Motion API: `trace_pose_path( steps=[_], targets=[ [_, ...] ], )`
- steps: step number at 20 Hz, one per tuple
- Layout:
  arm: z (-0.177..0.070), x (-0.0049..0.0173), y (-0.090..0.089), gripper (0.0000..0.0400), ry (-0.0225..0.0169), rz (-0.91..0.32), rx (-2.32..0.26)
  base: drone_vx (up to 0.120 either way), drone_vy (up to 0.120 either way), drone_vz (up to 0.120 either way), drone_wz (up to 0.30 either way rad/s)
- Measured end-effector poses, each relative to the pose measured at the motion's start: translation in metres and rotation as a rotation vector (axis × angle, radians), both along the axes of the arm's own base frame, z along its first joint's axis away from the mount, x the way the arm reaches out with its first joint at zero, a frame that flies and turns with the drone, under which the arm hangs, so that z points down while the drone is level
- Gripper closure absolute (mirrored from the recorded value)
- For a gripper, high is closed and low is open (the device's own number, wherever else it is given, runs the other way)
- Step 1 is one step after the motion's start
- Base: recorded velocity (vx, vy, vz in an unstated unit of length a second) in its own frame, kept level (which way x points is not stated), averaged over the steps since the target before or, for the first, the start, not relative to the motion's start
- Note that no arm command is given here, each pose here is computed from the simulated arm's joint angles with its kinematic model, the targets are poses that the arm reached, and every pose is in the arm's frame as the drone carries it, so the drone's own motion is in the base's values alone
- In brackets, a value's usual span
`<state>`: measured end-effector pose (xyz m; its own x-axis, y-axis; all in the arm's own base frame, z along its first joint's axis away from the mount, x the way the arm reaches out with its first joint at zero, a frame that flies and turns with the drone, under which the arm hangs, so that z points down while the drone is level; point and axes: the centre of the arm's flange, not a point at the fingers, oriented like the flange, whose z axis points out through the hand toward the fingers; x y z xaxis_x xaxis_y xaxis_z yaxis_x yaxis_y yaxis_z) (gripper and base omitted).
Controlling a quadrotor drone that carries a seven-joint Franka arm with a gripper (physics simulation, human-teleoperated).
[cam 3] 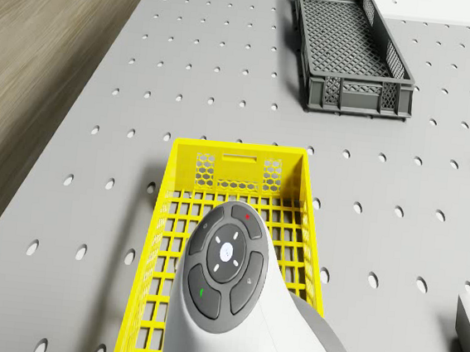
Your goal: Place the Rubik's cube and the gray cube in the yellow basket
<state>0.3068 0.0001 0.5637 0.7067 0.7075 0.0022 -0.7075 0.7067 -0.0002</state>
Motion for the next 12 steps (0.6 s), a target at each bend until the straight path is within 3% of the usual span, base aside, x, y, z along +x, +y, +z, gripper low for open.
trace_pose_path(
  steps=[3, 9, 12],
  targets=[
    [-0.006, 0.0, 0.0, 0.0017, 0.0, 0.0, 0.0, 0.0, 0.0, 0.013, 0.0],
    [-0.022, 0.0, 0.0, 0.0004, 0.0001, 0.0, 0.0, 0.0, 0.0, 0.12, 0.0],
    [-0.025, 0.0, 0.0, 0.0002, 0.0001, 0.0, 0.0, 0.0, -0.107, 0.12, 0.0]
  ],
)
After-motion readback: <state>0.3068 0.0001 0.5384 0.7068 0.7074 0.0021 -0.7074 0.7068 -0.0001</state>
